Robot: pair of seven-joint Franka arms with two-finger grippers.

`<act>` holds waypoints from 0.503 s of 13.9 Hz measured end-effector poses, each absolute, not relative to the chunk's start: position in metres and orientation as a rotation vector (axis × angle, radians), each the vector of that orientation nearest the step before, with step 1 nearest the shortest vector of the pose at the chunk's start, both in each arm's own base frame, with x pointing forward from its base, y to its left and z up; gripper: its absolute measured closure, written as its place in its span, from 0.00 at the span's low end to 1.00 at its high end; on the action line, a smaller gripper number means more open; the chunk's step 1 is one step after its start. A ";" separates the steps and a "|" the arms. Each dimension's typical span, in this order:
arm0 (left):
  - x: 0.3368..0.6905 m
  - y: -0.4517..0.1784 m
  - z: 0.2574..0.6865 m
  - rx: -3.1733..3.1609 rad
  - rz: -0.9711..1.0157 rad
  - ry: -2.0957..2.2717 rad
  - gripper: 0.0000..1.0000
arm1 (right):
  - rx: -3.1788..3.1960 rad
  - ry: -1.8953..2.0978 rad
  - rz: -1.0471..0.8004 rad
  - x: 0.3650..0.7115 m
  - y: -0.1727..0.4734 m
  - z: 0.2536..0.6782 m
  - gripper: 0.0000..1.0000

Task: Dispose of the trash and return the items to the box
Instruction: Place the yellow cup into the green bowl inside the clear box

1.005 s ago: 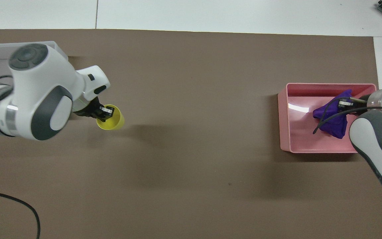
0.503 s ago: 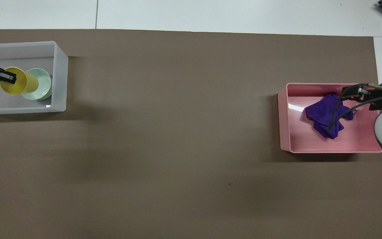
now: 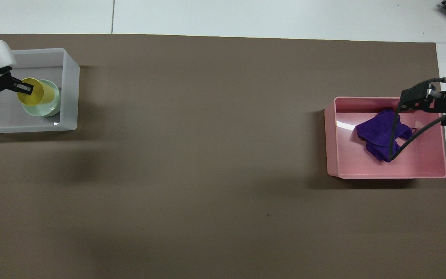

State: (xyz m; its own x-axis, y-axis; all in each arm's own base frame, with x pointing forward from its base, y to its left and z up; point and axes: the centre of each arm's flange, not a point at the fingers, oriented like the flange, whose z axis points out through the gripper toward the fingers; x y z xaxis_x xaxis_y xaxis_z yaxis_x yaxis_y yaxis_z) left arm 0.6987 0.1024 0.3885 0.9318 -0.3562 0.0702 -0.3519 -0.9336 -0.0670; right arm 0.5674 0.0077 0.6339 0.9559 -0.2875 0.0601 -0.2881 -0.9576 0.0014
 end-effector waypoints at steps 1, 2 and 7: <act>0.698 0.106 0.385 -3.039 -0.118 0.549 0.96 | 3.099 -0.440 0.084 0.568 0.014 0.633 0.00; 0.698 0.109 0.384 -3.040 -0.116 0.543 0.93 | 3.100 -0.431 0.076 0.569 0.018 0.630 0.00; 0.697 0.101 0.410 -3.051 -0.115 0.552 0.52 | 3.099 -0.430 0.054 0.570 0.018 0.626 0.00</act>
State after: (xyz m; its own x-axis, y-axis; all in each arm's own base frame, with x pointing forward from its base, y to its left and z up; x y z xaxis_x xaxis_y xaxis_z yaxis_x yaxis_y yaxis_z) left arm 0.6968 0.1006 0.4104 0.9339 -0.3514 0.0657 -0.3485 -0.9359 -0.0514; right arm 0.5699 0.0178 0.6260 0.9617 -0.2718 0.0359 -0.2722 -0.9622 0.0072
